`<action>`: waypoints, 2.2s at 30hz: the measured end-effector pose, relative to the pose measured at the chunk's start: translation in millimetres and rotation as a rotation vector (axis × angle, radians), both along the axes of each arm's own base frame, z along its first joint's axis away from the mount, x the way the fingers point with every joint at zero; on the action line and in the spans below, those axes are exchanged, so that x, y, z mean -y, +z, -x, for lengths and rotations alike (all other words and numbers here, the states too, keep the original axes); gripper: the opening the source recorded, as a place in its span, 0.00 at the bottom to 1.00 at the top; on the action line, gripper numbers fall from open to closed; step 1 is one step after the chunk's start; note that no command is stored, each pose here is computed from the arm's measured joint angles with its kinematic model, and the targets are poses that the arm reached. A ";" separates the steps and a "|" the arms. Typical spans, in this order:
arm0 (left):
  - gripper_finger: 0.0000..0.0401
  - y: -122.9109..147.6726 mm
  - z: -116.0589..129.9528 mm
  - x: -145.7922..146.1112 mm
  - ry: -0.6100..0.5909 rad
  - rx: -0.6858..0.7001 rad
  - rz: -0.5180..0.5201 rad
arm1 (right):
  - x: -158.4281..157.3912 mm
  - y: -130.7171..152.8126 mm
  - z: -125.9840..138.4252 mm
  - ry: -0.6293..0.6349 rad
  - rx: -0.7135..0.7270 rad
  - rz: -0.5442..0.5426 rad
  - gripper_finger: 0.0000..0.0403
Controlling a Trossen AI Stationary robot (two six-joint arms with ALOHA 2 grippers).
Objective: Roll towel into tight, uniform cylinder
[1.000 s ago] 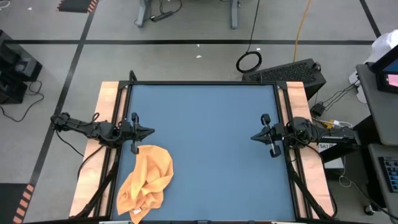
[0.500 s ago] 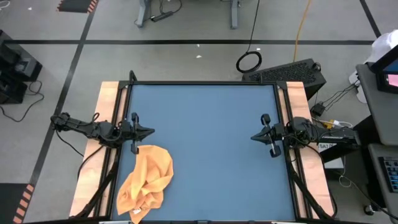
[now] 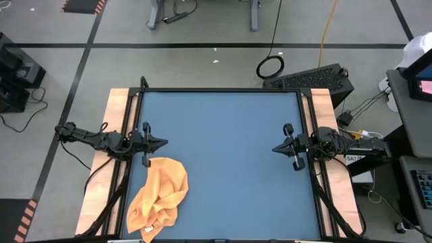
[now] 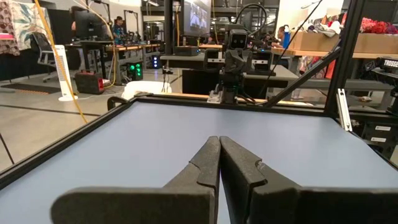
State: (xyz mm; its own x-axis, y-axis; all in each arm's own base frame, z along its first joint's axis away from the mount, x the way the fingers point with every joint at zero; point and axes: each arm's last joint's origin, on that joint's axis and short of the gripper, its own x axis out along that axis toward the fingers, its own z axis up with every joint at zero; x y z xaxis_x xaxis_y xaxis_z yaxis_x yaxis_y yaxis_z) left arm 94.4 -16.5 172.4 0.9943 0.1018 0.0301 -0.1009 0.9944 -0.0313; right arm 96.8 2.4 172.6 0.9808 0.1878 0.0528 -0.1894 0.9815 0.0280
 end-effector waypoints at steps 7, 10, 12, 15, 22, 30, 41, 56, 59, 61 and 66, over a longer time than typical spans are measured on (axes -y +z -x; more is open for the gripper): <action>0.04 0.0 0.0 0.0 0.000 0.000 0.000 | 0.0 0.0 0.0 0.000 0.000 0.000 0.00; 0.04 0.0 0.0 0.0 0.000 0.000 -0.001 | 0.0 -0.2 0.0 0.000 -0.001 0.000 0.00; 0.04 0.0 0.0 0.0 0.000 0.000 -0.001 | 0.0 -0.1 0.0 0.000 0.000 0.000 0.00; 0.04 -0.1 0.0 0.0 0.000 -0.001 -0.001 | 0.0 -0.1 0.0 0.000 -0.001 0.000 0.00; 0.04 0.0 0.0 0.0 0.000 0.000 -0.001 | 0.0 -0.1 0.0 0.003 -0.010 -0.049 0.00; 0.04 0.0 0.0 0.0 0.000 0.000 0.000 | 1.0 10.2 1.3 -0.032 0.023 -0.074 0.00; 0.04 0.0 0.0 0.0 0.000 0.000 0.000 | 1.6 62.1 1.6 -0.054 -0.025 -0.091 0.00; 0.04 0.4 0.2 -1.7 0.061 0.003 -0.005 | 2.0 173.6 -11.6 -0.051 -0.089 -0.071 0.00; 0.04 0.5 0.2 -1.8 0.064 0.004 -0.005 | 2.2 189.8 -15.7 -0.052 -0.107 -0.062 0.00; 0.04 0.5 0.2 -1.8 0.064 0.004 -0.005 | 2.3 198.7 -19.0 -0.053 -0.123 -0.057 0.00; 0.04 0.5 0.2 -1.8 0.064 0.004 -0.002 | 2.8 211.6 -29.8 -0.053 -0.166 -0.050 0.00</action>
State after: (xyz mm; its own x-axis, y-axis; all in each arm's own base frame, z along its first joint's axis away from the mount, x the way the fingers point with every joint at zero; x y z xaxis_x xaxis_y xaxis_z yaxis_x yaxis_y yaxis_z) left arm 94.2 -14.7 172.8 0.9857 0.1648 0.0345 -0.1638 0.9860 -0.0304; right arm 126.6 -0.4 384.2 0.9854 0.1364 -0.1023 -0.1258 0.9866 0.1037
